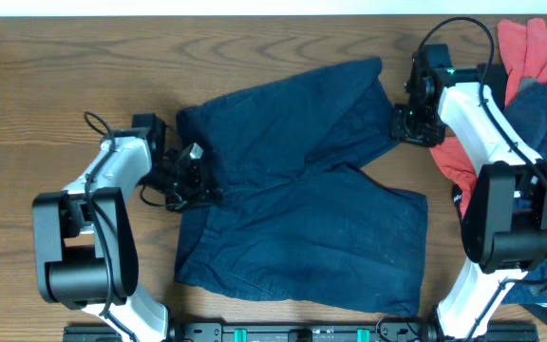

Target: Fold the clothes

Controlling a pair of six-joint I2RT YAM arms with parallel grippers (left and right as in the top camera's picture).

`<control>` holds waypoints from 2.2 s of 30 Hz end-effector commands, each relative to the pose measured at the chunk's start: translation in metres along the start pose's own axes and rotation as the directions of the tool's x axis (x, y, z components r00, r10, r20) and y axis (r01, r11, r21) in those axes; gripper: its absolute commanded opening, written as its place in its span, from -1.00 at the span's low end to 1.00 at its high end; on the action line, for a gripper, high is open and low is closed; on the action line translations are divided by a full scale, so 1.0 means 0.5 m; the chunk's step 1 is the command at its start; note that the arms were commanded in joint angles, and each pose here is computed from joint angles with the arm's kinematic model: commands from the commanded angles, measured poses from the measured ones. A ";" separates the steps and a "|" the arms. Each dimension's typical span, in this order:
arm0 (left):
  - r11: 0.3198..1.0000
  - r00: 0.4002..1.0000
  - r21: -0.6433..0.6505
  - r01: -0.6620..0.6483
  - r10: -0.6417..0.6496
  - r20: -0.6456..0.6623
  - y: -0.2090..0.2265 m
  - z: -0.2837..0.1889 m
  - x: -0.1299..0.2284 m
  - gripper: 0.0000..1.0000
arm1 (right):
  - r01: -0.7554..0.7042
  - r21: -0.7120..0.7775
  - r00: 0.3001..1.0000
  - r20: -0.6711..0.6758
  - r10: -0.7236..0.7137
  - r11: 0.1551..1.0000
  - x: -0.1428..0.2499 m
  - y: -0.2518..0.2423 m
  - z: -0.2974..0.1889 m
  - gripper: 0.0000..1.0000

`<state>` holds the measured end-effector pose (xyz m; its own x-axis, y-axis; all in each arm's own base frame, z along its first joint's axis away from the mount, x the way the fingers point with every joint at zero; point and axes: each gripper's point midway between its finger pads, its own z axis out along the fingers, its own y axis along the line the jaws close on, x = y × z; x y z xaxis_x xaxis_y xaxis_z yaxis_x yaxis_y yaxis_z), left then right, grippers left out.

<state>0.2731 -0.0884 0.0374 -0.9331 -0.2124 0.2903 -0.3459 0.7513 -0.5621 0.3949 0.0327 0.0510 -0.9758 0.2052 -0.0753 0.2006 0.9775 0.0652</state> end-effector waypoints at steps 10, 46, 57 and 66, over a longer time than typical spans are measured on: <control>0.921 0.960 -0.357 0.158 -0.059 0.273 0.083 -0.108 -0.068 -0.88 | 0.031 -0.003 0.990 -0.141 -0.031 1.000 0.072 -0.003 -0.007 -0.03; 0.802 0.900 -0.475 0.362 -0.169 0.401 0.154 -0.139 -0.068 -0.88 | 0.055 -0.287 0.975 0.222 0.010 0.956 -0.132 0.156 0.106 -0.98; 0.800 0.902 -0.478 0.363 -0.172 0.396 0.154 -0.139 -0.065 -0.88 | 0.060 -0.255 0.963 0.268 0.011 0.965 -0.154 0.151 0.118 -0.98; 0.800 0.902 -0.478 0.363 -0.173 0.396 0.155 -0.139 -0.065 -0.88 | 0.042 -0.220 0.982 0.188 0.000 0.975 -0.120 0.140 0.172 -0.97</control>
<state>0.2888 0.0165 0.0429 -0.8311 -0.5546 0.0405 -0.5550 0.8318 0.0011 0.4859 0.0859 -0.0008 -0.9206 0.2363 -0.3109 0.1372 0.9411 0.3091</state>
